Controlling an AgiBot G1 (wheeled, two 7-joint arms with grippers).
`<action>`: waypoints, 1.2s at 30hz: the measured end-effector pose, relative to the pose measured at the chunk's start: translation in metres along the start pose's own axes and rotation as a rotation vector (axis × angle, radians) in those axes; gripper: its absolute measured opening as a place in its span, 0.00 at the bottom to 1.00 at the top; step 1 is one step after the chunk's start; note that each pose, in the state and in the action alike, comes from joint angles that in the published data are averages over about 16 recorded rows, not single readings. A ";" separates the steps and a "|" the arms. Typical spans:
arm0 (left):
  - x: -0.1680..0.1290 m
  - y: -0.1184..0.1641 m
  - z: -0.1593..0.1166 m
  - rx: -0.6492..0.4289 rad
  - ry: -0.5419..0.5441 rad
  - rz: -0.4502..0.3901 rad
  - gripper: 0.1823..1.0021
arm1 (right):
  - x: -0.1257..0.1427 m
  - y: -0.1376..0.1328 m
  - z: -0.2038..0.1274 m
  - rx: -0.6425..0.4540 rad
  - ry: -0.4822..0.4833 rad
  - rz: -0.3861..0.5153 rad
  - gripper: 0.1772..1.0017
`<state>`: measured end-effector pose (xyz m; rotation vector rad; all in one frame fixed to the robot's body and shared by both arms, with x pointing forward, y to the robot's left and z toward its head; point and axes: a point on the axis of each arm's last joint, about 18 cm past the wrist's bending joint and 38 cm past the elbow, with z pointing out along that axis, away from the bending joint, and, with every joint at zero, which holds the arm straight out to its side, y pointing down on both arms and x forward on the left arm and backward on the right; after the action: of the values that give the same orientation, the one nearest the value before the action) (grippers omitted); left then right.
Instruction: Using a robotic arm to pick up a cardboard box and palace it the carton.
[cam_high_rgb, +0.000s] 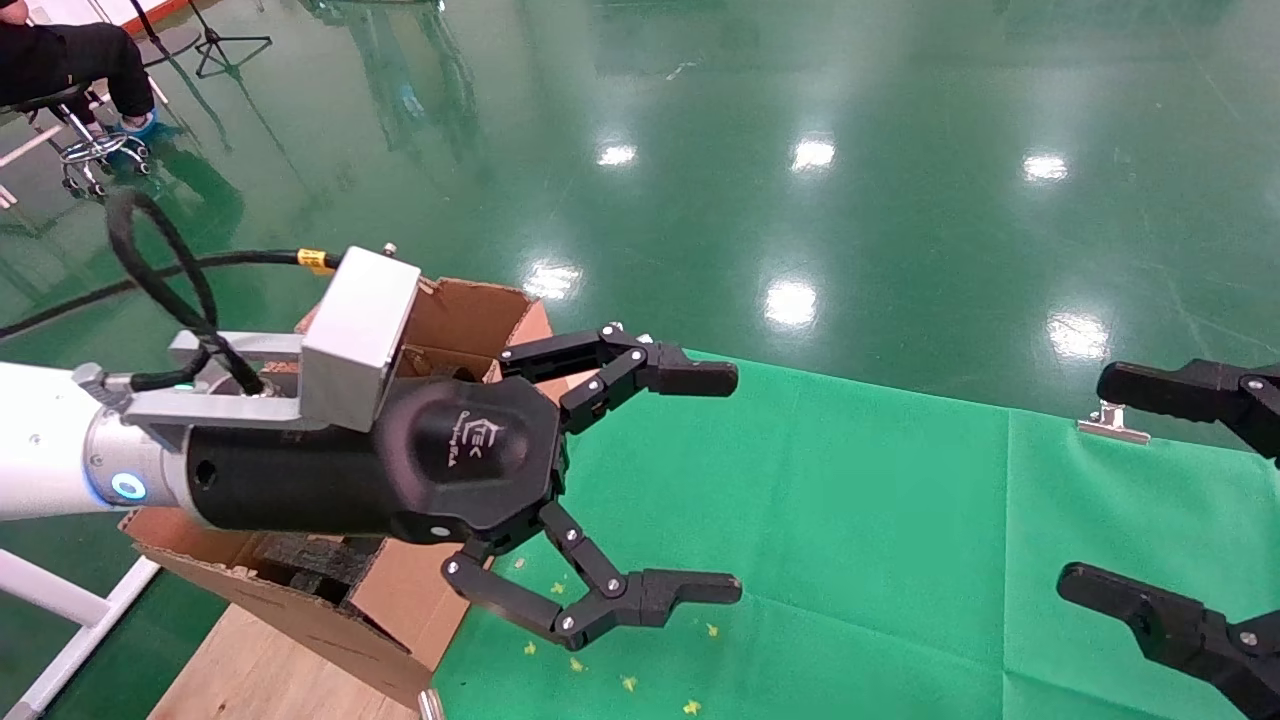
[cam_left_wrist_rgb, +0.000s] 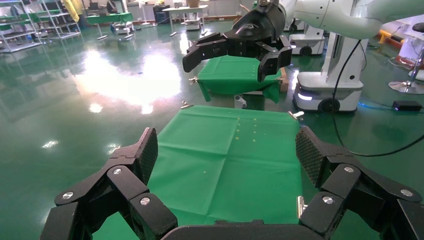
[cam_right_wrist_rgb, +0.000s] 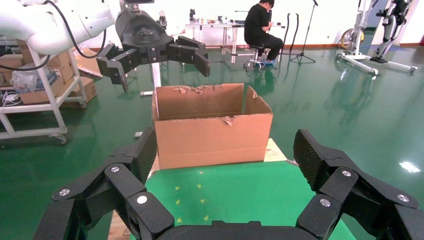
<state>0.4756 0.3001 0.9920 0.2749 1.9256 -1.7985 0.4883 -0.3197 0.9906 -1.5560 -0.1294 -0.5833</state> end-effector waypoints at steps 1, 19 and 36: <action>0.000 0.000 0.000 0.000 0.000 0.000 1.00 | 0.000 0.000 0.000 0.000 0.000 0.000 1.00; 0.000 0.000 0.000 0.000 0.000 0.000 1.00 | 0.000 0.000 0.000 0.000 0.000 0.000 1.00; 0.000 0.000 0.000 0.000 0.000 0.000 1.00 | 0.000 0.000 0.000 0.000 0.000 0.000 1.00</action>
<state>0.4758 0.3002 0.9921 0.2746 1.9256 -1.7978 0.4883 -0.3197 0.9906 -1.5560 -0.1294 -0.5833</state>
